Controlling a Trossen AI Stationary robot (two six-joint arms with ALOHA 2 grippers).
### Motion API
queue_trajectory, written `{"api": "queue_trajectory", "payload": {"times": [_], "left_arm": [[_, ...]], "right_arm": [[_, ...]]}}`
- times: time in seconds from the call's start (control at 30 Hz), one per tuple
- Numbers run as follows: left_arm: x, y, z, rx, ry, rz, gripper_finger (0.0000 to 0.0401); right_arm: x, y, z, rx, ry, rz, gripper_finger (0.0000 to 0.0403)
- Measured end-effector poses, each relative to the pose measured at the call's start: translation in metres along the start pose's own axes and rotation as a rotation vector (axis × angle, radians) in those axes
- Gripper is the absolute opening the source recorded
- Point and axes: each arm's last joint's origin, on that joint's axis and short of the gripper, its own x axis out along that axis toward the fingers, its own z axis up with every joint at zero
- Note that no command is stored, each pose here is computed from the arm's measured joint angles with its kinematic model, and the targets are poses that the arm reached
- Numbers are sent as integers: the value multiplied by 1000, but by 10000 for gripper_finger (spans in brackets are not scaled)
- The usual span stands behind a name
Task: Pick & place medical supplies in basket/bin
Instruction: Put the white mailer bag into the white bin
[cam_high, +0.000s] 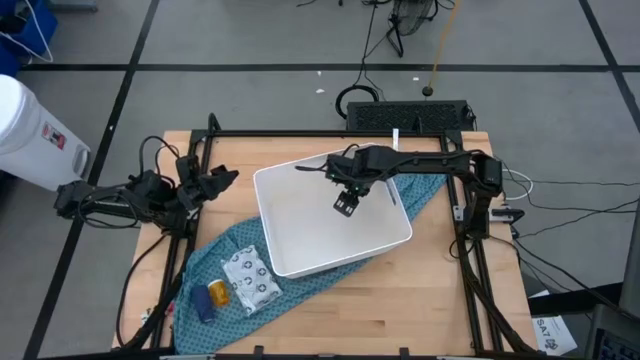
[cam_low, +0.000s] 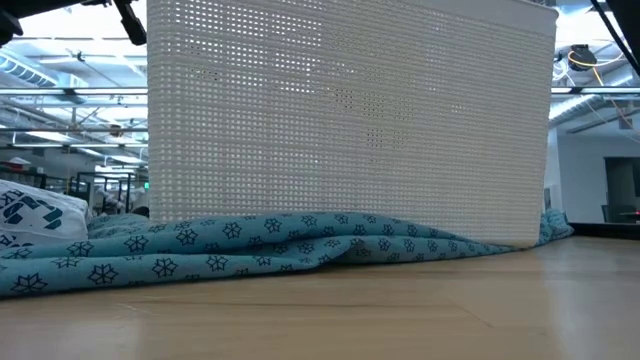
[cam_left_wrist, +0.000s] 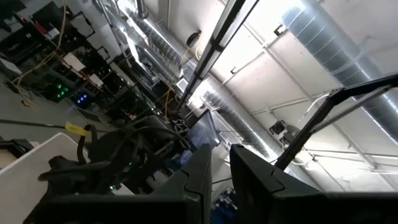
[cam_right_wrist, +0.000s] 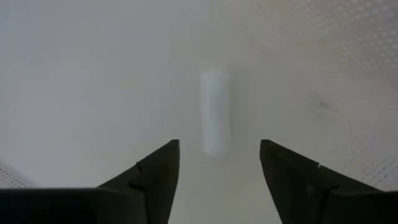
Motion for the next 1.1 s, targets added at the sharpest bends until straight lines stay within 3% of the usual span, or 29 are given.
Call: {"api": "queue_trajectory", "payload": {"times": [0.13, 0.3, 0.47, 0.63, 0.83, 0.97, 1.1], "left_arm": [[0, 0, 0, 48, 4, -5, 63], [0, -2, -1, 18, 51, -62, 63], [3, -11, 4, -5, 54, -106, 63], [14, -35, 21, 120, 77, -120, 63], [32, -60, 33, 353, 300, -18, 63], [48, -69, 31, 453, 463, 43, 63], [63, -77, 24, 479, 599, 25, 63]], "right_arm": [[-11, 0, -1, 1, -41, 18, 231], [-42, -3, -3, -8, -187, 71, 232], [-88, -10, -7, 18, -417, 139, 229], [-133, -18, -13, 65, -682, 137, 228], [-155, -32, -17, 113, -798, 116, 228], [-154, -38, -18, 125, -778, 99, 228], [-152, -37, -17, 123, -771, 97, 228]]}}
